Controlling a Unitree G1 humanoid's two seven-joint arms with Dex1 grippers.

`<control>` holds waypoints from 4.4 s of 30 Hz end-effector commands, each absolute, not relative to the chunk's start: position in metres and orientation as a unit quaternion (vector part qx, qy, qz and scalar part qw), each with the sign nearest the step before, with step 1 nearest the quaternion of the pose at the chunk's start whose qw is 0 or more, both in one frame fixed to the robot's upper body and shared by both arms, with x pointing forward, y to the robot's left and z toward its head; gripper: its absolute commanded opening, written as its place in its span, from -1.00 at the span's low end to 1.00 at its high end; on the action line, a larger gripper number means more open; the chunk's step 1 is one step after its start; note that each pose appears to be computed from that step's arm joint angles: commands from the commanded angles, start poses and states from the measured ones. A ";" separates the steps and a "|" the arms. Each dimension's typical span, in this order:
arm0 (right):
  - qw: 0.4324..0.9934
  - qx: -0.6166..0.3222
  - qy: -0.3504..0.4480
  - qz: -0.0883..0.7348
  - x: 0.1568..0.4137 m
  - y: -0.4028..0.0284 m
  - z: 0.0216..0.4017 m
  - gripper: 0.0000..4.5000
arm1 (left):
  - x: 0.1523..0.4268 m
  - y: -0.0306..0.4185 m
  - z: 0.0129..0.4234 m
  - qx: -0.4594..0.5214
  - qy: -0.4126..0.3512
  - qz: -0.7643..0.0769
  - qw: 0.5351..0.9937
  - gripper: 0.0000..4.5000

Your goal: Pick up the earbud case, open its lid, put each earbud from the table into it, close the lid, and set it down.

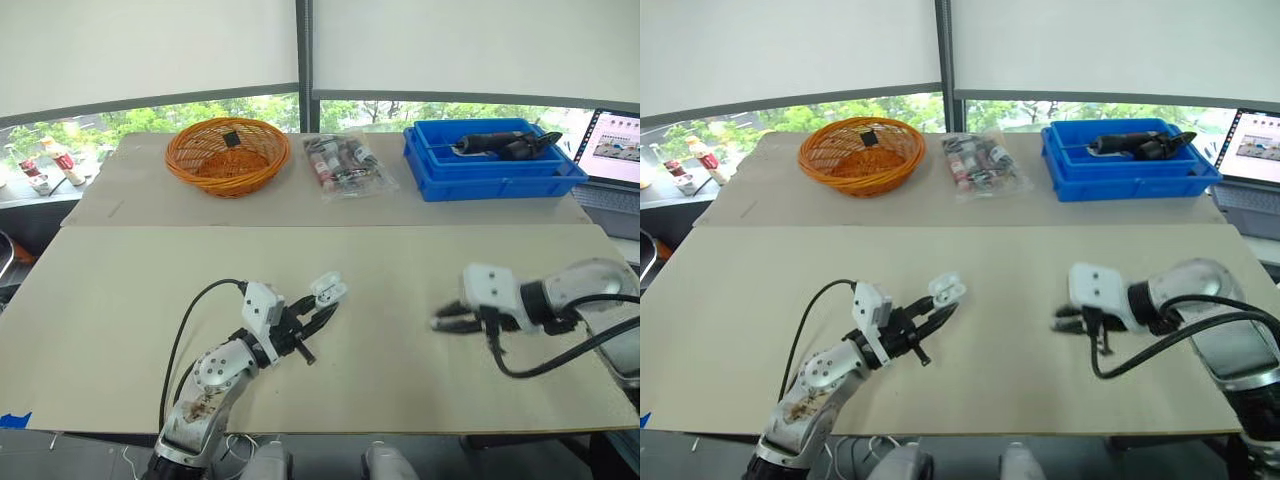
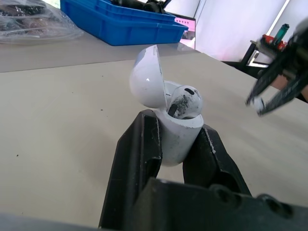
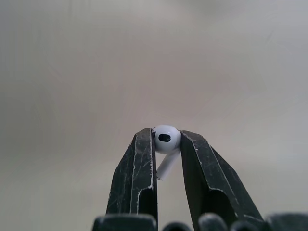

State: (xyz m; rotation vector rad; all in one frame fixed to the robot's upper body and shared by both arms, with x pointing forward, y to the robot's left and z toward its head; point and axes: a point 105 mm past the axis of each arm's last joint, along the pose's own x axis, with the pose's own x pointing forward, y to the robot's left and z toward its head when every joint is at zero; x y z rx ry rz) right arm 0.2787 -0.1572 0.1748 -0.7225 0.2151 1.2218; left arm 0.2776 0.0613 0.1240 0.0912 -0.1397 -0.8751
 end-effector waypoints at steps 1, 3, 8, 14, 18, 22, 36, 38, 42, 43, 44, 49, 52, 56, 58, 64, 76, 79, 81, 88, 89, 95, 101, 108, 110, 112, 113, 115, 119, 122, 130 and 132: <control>0.802 -0.274 -0.034 0.530 0.282 -0.132 0.209 -0.84 | 0.280 0.056 0.143 0.034 -0.107 -0.436 0.893 -0.73; 0.820 -0.223 -0.099 0.518 0.278 -0.119 0.220 -0.84 | 0.281 0.053 0.148 0.031 -0.115 -0.447 0.886 -0.73; 0.856 -0.104 -0.139 0.486 0.278 -0.103 0.227 -0.84 | 0.288 0.048 0.156 0.034 -0.123 -0.473 0.872 -0.73; 0.871 -0.068 -0.164 0.459 0.281 -0.091 0.228 -0.84 | 0.296 0.044 0.164 0.023 -0.128 -0.484 0.866 -0.73; 0.873 -0.071 -0.167 0.453 0.282 -0.087 0.223 -0.84 | 0.295 0.041 0.166 0.020 -0.129 -0.493 0.860 -0.73; 0.872 -0.105 -0.179 0.444 0.285 -0.085 0.219 -0.84 | 0.294 0.040 0.165 0.020 -0.127 -0.497 0.858 -0.73; 0.869 -0.195 -0.183 0.417 0.292 -0.092 0.187 -0.84 | 0.292 0.040 0.163 0.025 -0.126 -0.497 0.858 -0.73; 0.866 -0.214 -0.182 0.414 0.293 -0.094 0.183 -0.84 | 0.292 0.040 0.163 0.025 -0.126 -0.497 0.858 -0.73; 0.851 -0.231 -0.170 0.440 0.288 -0.090 0.175 -0.84 | 0.293 0.040 0.163 0.025 -0.126 -0.498 0.858 -0.73; 0.851 -0.221 -0.164 0.448 0.286 -0.089 0.174 -0.84 | 0.293 0.040 0.163 0.026 -0.127 -0.499 0.857 -0.73; 0.851 -0.206 -0.160 0.455 0.284 -0.087 0.174 -0.84 | 0.293 0.039 0.164 0.027 -0.128 -0.499 0.856 -0.73; 0.857 -0.183 -0.146 0.460 0.281 -0.085 0.178 -0.22 | 0.290 0.037 0.163 0.038 -0.131 -0.510 0.849 -0.73; 0.861 -0.175 -0.136 0.458 0.277 -0.093 0.184 0.10 | 0.289 0.037 0.160 0.039 -0.127 -0.510 0.850 -0.73; 0.861 -0.177 -0.122 0.462 0.267 -0.107 0.195 0.10 | 0.290 0.040 0.158 0.041 -0.122 -0.508 0.852 -0.73; 0.863 -0.176 -0.108 0.461 0.262 -0.119 0.202 0.10 | 0.292 0.041 0.157 0.039 -0.119 -0.507 0.853 -0.73; 0.883 -0.212 -0.045 0.417 0.269 -0.164 0.216 0.10 | 0.267 0.028 0.140 0.049 -0.076 -0.604 0.792 -0.73; 0.811 -0.263 0.076 0.517 0.286 -0.146 0.200 -1.00 | 0.252 0.002 0.132 0.066 -0.061 -0.704 0.705 -0.73; 0.791 -0.249 0.097 0.551 0.277 -0.139 0.194 -1.00 | 0.253 0.000 0.131 0.066 -0.062 -0.702 0.706 -0.73; 0.779 -0.229 0.108 0.573 0.268 -0.134 0.194 -1.00 | 0.254 0.001 0.130 0.066 -0.061 -0.698 0.711 -0.73; 0.738 -0.195 0.153 0.628 0.235 -0.130 0.188 -1.00 | 0.256 0.003 0.127 0.066 -0.059 -0.683 0.725 -0.73; 0.735 -0.193 0.157 0.631 0.232 -0.129 0.187 -1.00 | 0.256 0.004 0.126 0.066 -0.059 -0.683 0.725 -0.73; 0.759 -0.192 0.153 0.603 0.228 -0.136 0.183 -1.00 | 0.269 0.007 0.117 0.054 -0.023 -0.662 0.747 -0.73; 0.812 -0.219 0.101 0.532 0.241 -0.149 0.183 -1.00 | 0.286 0.012 0.104 -0.038 0.120 -0.648 0.751 -0.73; 0.819 -0.251 0.104 0.505 0.235 -0.151 0.163 -1.00 | 0.305 0.025 0.085 -0.062 0.214 -0.611 0.760 -0.73; 0.820 -0.251 0.104 0.504 0.234 -0.151 0.162 -1.00 | 0.306 0.030 0.079 -0.055 0.231 -0.605 0.760 -0.73; 0.821 -0.252 0.102 0.503 0.234 -0.151 0.162 -1.00 | 0.308 0.036 0.077 -0.043 0.236 -0.599 0.764 -0.51; 0.821 -0.253 0.100 0.501 0.235 -0.151 0.162 -1.00 | 0.310 0.042 0.076 -0.031 0.236 -0.592 0.770 -0.26; 0.823 -0.254 0.094 0.500 0.237 -0.152 0.164 -1.00 | 0.318 0.058 0.077 0.017 0.208 -0.573 0.792 0.15; 0.819 -0.262 0.095 0.501 0.243 -0.153 0.165 -0.87 | 0.315 0.085 0.088 0.082 0.167 -0.562 0.806 0.96; 0.792 -0.289 0.099 0.528 0.241 -0.153 0.165 -0.45 | 0.305 0.111 0.096 0.131 0.147 -0.553 0.809 1.00; 0.729 -0.357 0.091 0.578 0.247 -0.167 0.189 0.77 | 0.264 0.155 0.143 0.213 0.055 -0.563 0.796 1.00; 0.709 -0.377 0.086 0.589 0.247 -0.172 0.195 0.99 | 0.250 0.154 0.154 0.226 0.034 -0.569 0.790 1.00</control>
